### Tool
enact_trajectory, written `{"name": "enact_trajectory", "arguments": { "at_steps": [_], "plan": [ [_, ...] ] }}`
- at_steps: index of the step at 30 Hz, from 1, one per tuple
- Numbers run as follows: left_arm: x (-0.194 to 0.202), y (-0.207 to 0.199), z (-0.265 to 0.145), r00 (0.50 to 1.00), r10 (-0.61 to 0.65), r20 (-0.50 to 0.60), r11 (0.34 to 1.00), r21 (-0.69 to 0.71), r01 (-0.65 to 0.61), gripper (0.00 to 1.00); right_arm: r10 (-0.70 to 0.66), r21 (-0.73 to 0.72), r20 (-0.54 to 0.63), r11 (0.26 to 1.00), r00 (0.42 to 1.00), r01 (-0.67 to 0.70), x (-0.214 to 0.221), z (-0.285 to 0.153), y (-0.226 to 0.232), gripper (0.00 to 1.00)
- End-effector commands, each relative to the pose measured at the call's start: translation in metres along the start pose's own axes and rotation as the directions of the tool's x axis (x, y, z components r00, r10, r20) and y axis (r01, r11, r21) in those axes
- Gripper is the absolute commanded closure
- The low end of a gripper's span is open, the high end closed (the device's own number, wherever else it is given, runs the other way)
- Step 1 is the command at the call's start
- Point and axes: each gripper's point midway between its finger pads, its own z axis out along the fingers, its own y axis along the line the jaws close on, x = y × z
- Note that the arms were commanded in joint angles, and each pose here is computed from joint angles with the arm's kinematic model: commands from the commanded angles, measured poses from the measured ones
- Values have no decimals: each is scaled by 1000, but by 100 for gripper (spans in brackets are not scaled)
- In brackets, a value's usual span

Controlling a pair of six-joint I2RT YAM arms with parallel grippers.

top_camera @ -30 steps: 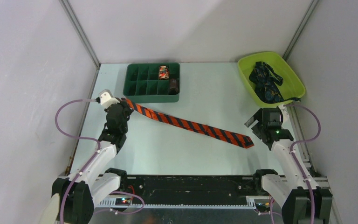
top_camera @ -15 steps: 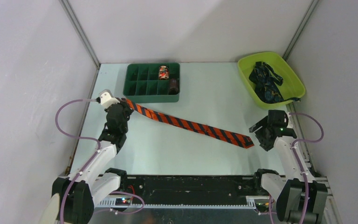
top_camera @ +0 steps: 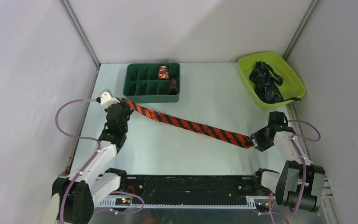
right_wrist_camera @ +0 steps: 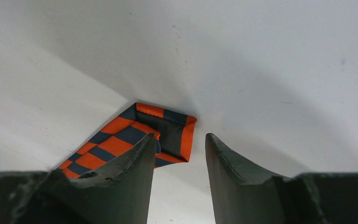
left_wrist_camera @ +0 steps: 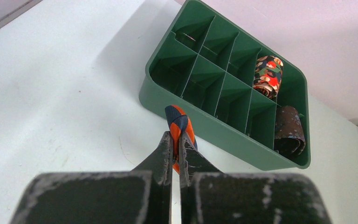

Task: Roll the ties
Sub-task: Flatten out the tie at the center of the board.

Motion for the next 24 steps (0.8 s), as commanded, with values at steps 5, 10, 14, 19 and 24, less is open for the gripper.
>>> {"name": "enact_trajectory", "arguments": {
  "at_steps": [5,10,14,19,24],
  "plan": [
    [-10,2,3,999,-21,35,1000,-20,21,100,17,1,-30,1000,999,-17,1,11,4,55],
    [-10,2,3,999,-20,35,1000,-21,21,100,26,27,-43,999,999,-24,3,18,1,55],
    [-11,2,3,999,-19,36,1000,-23,20,100,28,43,-62,999,998,-25,5,25,0,54],
    [-12,3,3,999,-17,38,999,-28,18,100,30,61,-92,998,995,-25,8,35,-2,55],
    [-12,4,3,999,-16,39,999,-32,17,100,24,65,-105,998,994,-17,10,39,-3,73]
  ]
}}
